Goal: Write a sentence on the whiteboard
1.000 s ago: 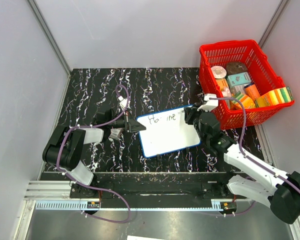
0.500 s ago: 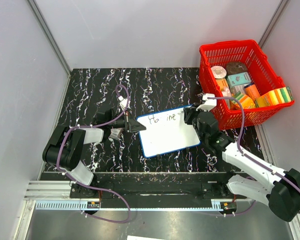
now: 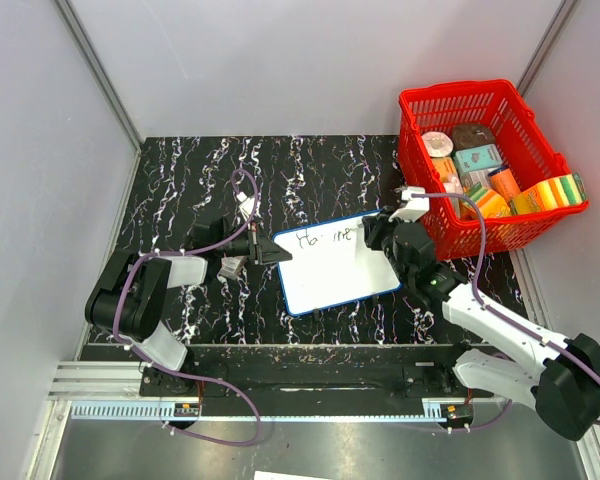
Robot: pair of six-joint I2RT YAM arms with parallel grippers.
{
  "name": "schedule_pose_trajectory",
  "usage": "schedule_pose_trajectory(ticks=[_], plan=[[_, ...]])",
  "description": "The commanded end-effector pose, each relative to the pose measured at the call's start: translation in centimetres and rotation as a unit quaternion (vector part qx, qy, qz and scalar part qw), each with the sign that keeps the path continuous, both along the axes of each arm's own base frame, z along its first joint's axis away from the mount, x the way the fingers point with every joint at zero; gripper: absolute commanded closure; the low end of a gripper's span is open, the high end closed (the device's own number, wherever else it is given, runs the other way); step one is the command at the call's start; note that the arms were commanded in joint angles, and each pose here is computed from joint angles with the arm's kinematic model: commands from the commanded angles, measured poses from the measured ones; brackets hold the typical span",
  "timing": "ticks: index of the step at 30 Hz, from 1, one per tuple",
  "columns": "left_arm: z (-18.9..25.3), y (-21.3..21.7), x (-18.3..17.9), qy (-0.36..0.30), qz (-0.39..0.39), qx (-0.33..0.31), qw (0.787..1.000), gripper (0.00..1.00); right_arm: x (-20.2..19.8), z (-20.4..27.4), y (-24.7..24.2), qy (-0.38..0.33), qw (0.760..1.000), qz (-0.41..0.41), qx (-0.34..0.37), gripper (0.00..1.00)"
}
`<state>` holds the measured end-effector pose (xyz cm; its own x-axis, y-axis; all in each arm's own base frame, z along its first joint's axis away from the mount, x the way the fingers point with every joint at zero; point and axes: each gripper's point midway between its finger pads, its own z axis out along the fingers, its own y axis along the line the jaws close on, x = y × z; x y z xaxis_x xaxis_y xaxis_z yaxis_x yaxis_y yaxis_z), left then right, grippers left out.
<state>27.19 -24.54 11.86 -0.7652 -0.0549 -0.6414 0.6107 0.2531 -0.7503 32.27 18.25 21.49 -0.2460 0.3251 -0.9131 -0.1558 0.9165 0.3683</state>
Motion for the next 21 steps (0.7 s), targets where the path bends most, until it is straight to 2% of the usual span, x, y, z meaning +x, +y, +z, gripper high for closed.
schedule_pose_trajectory(ticks=[1, 15, 21], plan=[[-0.9, 0.3, 1.6, -0.055, 0.027, 0.031, 0.998, 1.00, 0.0, 1.1, 0.4, -0.013, 1.000, 0.010, 0.018, 1.00], [-0.9, 0.2, 1.5, -0.054, 0.026, 0.032, 0.998, 1.00, -0.8, -0.3, -1.6, 0.005, 1.000, -0.021, -0.002, 1.00], [-0.9, 0.3, 1.5, -0.055, 0.026, 0.031, 0.998, 1.00, -1.1, -0.8, -1.2, 0.012, 1.000, -0.008, -0.001, 1.00]])
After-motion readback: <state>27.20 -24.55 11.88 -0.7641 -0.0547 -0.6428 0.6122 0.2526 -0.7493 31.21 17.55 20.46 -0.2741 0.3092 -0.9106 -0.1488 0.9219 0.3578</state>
